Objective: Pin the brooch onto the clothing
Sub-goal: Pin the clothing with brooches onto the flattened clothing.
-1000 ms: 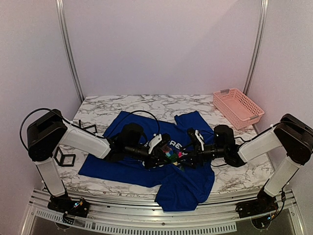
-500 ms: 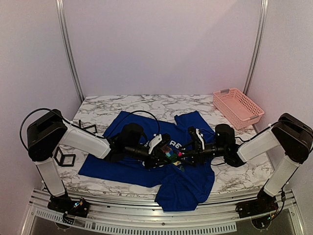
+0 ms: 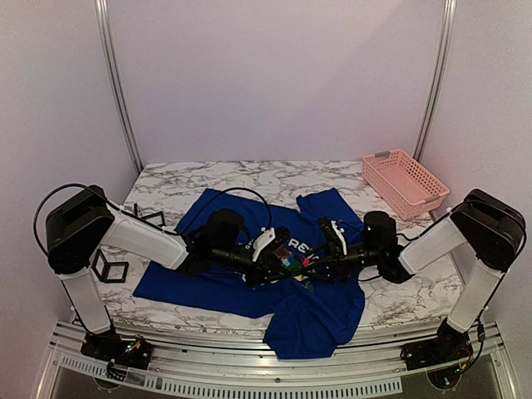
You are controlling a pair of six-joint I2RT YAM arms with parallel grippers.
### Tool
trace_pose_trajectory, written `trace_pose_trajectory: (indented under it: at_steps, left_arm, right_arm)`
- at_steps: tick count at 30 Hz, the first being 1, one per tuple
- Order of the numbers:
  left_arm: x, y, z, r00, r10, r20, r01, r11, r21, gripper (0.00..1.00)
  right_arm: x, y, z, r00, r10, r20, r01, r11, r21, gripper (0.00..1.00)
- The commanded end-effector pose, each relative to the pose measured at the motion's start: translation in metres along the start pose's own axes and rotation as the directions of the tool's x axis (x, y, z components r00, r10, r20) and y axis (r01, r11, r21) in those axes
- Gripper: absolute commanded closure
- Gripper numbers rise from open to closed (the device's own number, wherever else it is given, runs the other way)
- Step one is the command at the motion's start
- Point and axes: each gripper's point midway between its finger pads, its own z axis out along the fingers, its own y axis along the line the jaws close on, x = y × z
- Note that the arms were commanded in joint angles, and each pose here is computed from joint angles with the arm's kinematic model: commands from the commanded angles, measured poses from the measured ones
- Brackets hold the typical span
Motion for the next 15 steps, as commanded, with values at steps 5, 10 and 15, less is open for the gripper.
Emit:
trace_pose_trajectory:
  at_steps: [5, 10, 15]
  left_arm:
    - [-0.008, -0.010, -0.001, 0.999, 0.029, 0.028, -0.030, 0.999, 0.031, 1.00]
    - [-0.008, -0.009, -0.001, 0.999, 0.025, 0.028, -0.026, 0.999, 0.028, 1.00]
    - [-0.008, -0.008, -0.003, 0.999, 0.018, 0.030, -0.019, 1.000, 0.024, 1.00]
  right_arm:
    - [-0.010, 0.001, 0.004, 0.999, -0.024, 0.033, 0.025, 0.998, -0.051, 0.52]
    - [-0.008, 0.003, 0.005, 0.999, -0.012, 0.032, 0.014, 0.997, -0.071, 0.64]
    - [0.002, 0.006, -0.002, 1.000, 0.012, 0.011, -0.011, 0.996, -0.088, 0.59]
